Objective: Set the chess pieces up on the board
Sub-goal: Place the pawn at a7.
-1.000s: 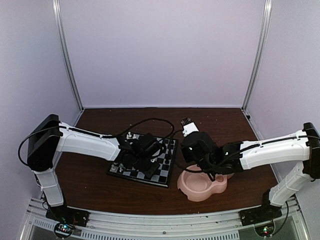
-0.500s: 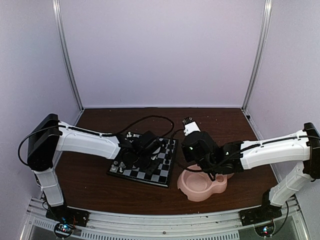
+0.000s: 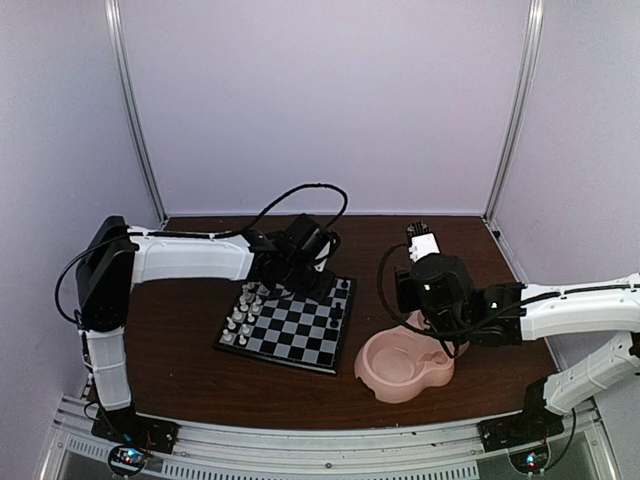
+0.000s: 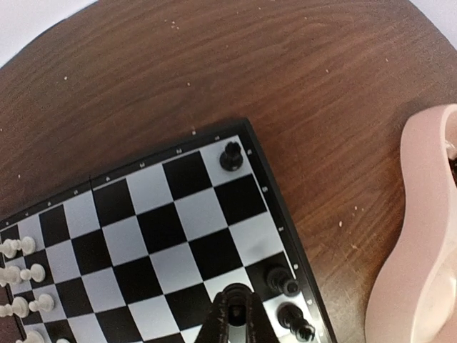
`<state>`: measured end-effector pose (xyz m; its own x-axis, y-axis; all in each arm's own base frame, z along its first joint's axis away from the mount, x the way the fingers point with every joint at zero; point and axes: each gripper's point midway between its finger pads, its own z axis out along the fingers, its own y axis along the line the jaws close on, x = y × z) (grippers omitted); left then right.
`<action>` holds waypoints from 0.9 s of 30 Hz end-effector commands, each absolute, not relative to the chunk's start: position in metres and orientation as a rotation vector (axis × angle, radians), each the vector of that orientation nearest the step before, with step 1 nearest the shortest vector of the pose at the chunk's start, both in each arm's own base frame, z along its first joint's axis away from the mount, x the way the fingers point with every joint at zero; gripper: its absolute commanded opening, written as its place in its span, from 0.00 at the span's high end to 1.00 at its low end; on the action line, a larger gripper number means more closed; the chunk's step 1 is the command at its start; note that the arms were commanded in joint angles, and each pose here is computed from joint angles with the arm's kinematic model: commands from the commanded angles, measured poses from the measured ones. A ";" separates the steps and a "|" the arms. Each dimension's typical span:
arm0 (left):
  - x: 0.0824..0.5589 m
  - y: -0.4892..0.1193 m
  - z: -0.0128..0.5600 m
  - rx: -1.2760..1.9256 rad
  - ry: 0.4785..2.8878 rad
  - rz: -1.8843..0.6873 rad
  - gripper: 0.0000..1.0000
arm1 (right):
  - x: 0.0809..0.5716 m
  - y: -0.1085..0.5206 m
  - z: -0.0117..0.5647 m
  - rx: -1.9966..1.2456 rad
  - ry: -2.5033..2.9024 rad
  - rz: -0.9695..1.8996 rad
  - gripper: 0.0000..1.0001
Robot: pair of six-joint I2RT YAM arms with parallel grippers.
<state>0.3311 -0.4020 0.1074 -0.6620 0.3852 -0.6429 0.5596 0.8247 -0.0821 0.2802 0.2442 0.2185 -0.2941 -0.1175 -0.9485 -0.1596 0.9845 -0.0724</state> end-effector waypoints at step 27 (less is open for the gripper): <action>0.417 -0.416 0.077 0.743 2.350 -0.347 1.00 | 0.288 0.241 0.213 -0.165 1.884 0.041 0.51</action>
